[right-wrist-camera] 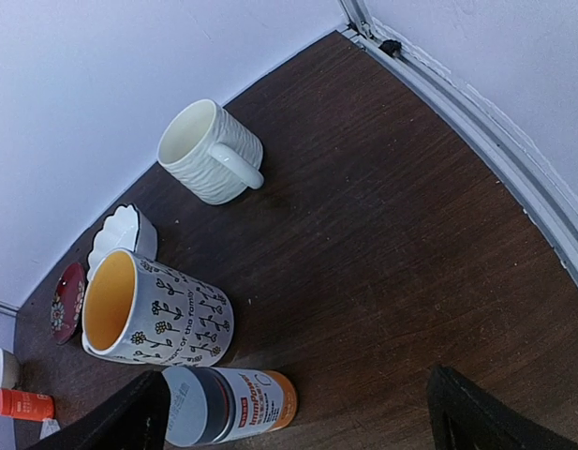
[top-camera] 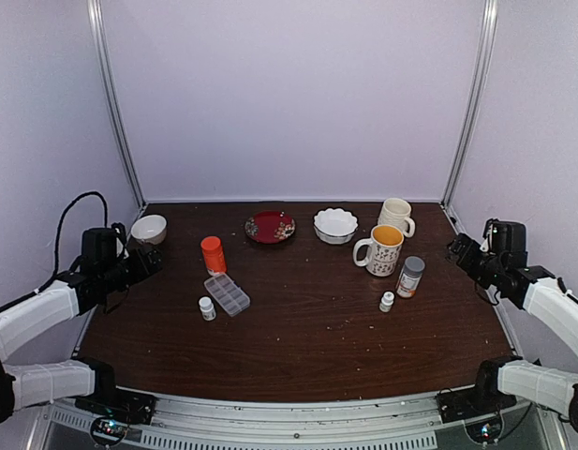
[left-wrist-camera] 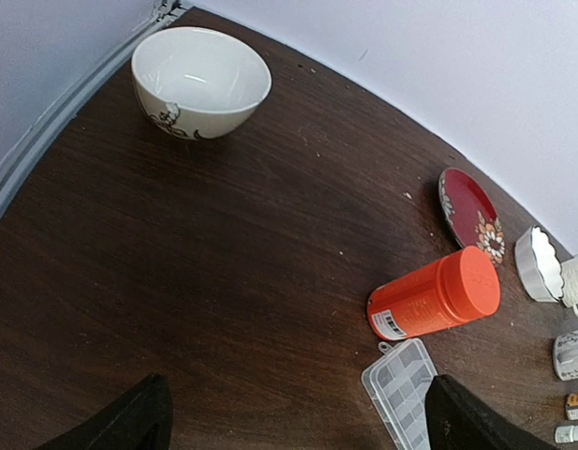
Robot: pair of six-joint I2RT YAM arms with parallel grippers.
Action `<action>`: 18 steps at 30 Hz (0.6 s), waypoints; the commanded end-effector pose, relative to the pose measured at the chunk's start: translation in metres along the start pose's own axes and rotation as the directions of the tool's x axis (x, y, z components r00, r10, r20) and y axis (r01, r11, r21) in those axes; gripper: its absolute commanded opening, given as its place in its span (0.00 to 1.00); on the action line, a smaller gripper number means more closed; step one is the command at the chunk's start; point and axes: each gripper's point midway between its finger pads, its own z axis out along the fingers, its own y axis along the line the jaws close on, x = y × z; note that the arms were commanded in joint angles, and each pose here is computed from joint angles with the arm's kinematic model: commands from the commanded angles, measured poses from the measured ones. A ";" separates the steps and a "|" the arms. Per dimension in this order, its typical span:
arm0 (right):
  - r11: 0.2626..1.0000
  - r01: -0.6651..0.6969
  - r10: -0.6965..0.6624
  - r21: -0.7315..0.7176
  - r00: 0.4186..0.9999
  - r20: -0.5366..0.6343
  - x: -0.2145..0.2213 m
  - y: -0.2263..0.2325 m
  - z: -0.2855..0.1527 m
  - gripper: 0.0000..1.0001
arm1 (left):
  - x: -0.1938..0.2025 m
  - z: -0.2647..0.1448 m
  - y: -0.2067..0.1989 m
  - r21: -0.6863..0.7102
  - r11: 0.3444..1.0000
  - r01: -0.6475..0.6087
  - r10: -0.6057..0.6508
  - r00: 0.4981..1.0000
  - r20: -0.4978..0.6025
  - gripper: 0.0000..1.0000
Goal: Sort the pills into containers
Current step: Move the pill container to the center of the board.
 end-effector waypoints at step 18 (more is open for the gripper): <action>0.930 0.286 -0.278 -0.230 0.958 0.068 -0.015 0.124 -0.043 1.00 | 0.039 0.018 -0.058 0.343 0.937 -0.063 0.119 0.982 -0.146 0.97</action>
